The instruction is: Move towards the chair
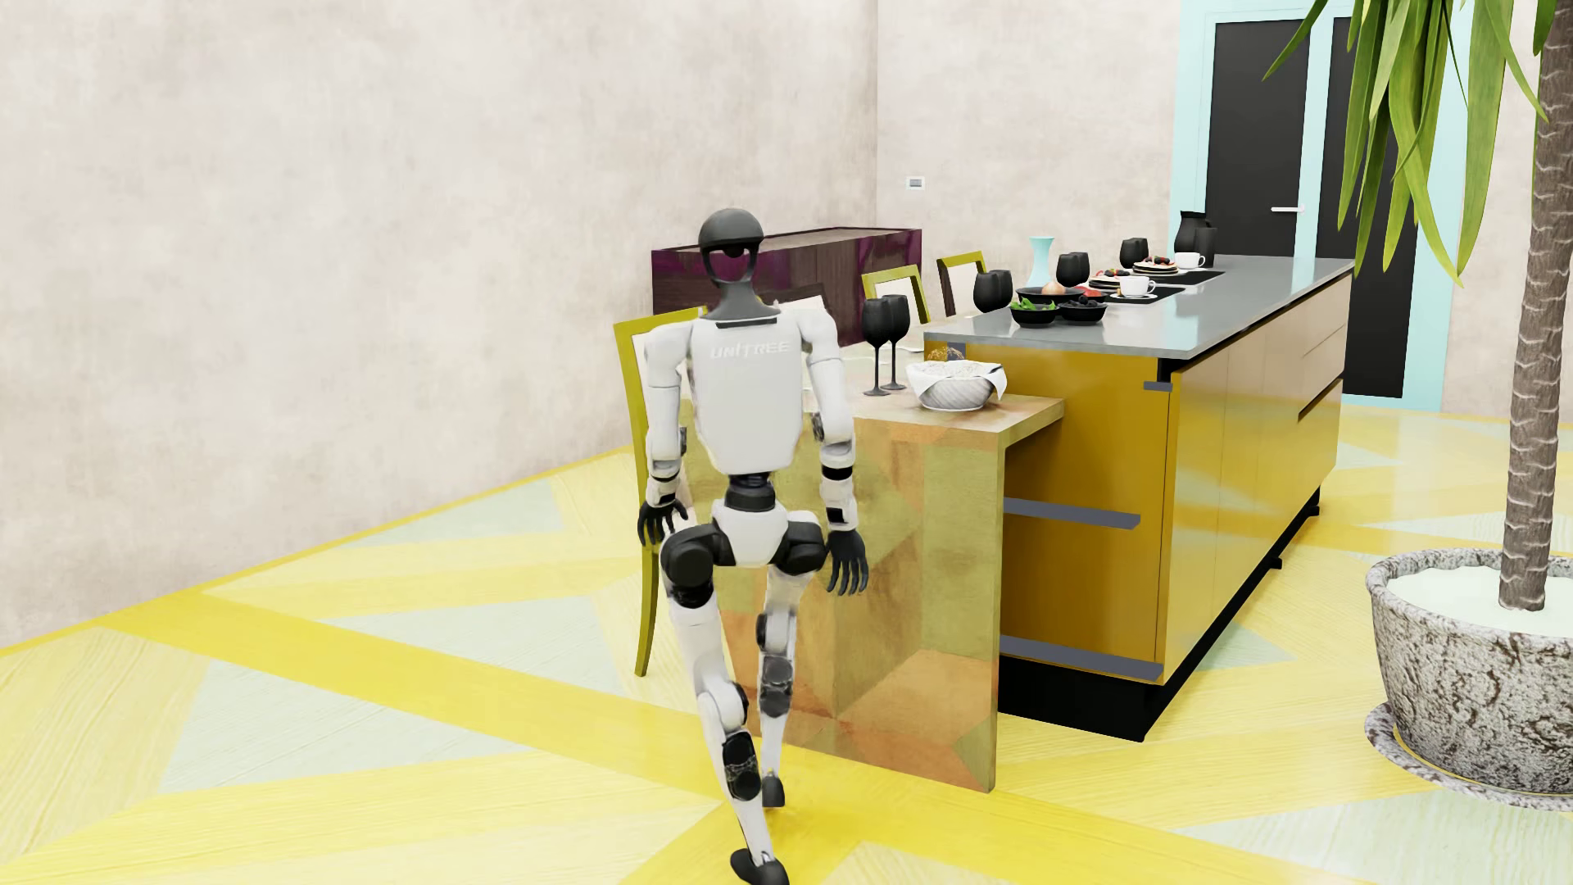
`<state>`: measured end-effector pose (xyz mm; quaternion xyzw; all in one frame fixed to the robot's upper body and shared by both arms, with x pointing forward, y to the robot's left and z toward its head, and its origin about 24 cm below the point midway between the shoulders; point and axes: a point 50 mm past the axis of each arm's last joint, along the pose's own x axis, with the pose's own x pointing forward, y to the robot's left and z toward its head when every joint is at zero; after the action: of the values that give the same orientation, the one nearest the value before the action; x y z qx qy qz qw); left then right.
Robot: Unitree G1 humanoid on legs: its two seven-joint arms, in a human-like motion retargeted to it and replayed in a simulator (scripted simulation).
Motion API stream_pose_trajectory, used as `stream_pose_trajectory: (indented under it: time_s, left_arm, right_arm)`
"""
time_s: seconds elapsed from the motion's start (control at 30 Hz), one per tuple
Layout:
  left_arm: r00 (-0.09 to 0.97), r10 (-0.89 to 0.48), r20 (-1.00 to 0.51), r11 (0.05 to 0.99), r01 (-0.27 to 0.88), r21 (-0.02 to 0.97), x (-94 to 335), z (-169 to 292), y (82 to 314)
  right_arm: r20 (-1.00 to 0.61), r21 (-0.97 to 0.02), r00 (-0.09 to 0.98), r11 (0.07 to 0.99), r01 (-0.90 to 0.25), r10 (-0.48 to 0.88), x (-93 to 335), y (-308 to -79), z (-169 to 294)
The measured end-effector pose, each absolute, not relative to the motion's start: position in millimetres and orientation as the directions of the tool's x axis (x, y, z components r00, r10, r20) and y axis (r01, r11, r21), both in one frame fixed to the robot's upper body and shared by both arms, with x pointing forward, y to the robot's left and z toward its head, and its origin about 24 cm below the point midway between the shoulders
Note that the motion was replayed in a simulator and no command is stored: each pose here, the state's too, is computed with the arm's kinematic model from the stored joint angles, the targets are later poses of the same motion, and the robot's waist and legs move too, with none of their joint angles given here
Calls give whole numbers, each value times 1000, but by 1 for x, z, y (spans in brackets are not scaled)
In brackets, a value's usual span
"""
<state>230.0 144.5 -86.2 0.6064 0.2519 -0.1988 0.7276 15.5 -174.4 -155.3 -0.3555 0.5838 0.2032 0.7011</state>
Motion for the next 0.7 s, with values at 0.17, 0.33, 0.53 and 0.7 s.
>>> stream_pose_trajectory:
  time_s: [0.17, 0.33, 0.53, 0.7]
  left_arm:
    - [790, -184, -586, 152, 611, 777, 233, -75, 101]
    - [676, 3, -737, 204, 721, 663, 177, -117, 129]
    - [332, 266, -905, 228, 890, 394, 82, -154, 205]
    - [251, 385, -888, 502, 750, 430, 39, -147, 238]
  right_arm:
    - [-947, -314, 265, 690, -652, -181, 17, -188, -150]
    - [-900, -436, 280, 727, -530, -335, 29, -219, -145]
    - [-834, -531, 449, 687, -497, -320, 88, -215, -139]
    - [-629, -658, 768, 611, -441, -123, 174, -180, -95]
